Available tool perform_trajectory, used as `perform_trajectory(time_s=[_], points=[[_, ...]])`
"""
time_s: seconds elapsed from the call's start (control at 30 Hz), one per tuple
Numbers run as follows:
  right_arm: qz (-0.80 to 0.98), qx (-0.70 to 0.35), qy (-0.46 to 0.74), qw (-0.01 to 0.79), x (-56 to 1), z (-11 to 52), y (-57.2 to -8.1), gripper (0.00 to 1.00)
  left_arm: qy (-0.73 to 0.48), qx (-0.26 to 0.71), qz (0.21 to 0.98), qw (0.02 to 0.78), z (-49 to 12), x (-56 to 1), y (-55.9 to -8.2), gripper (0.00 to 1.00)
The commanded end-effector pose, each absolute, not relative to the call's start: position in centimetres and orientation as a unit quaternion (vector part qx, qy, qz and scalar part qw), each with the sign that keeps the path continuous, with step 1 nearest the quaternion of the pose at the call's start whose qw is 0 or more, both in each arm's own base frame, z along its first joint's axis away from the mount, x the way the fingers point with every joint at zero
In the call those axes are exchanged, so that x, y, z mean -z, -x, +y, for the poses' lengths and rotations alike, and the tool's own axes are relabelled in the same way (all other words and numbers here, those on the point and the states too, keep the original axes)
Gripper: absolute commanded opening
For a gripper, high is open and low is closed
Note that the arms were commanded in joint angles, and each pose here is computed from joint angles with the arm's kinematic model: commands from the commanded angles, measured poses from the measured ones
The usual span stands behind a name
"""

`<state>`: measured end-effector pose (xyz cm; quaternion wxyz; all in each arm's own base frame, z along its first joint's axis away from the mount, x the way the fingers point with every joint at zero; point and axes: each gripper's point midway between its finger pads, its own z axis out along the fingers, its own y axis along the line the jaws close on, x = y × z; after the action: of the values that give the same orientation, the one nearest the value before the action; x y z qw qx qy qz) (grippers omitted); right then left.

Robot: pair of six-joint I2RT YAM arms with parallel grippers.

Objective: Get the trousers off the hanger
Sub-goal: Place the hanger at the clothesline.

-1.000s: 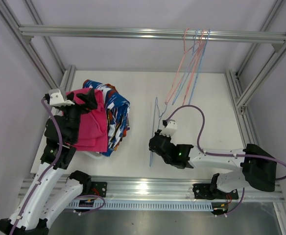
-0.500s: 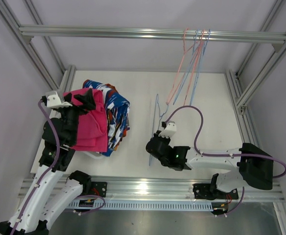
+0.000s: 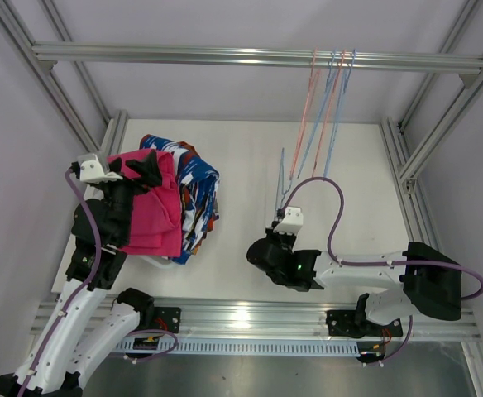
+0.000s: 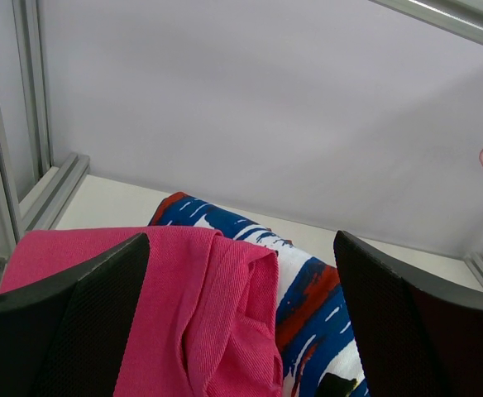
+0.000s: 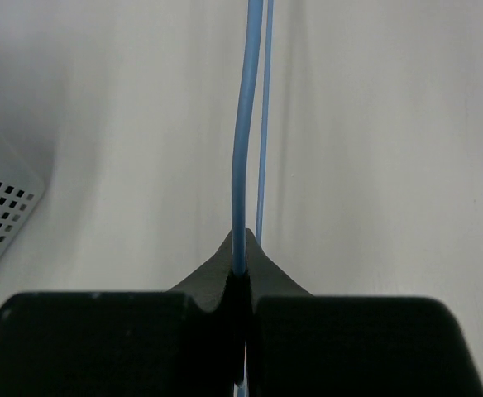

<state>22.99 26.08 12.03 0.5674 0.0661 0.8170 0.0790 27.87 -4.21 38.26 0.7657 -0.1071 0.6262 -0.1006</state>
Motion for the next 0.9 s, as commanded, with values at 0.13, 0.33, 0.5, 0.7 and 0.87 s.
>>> perform_trajectory(time_s=[0.13,0.33,0.5,0.7,0.87], points=[[0.779,-0.035,-0.116,0.615,-14.5,24.6,-24.8,0.00,0.103,0.112,0.627,0.764,-4.7,-38.2,-28.0,0.96],[0.777,-0.022,-0.135,0.614,-14.6,23.8,-25.9,0.00,0.101,0.114,0.629,0.762,-4.9,-38.1,-28.1,0.96],[0.775,-0.015,-0.151,0.613,-14.5,23.0,-26.6,0.00,0.098,0.115,0.631,0.761,-5.0,-38.0,-28.2,0.96],[0.771,-0.013,-0.153,0.618,-15.3,22.7,-27.2,0.00,0.094,0.116,0.634,0.759,-5.2,-37.9,-28.3,0.96],[0.776,-0.023,-0.154,0.612,-15.3,22.6,-26.6,0.00,0.093,0.116,0.635,0.758,-5.2,-37.9,-28.4,0.96]])
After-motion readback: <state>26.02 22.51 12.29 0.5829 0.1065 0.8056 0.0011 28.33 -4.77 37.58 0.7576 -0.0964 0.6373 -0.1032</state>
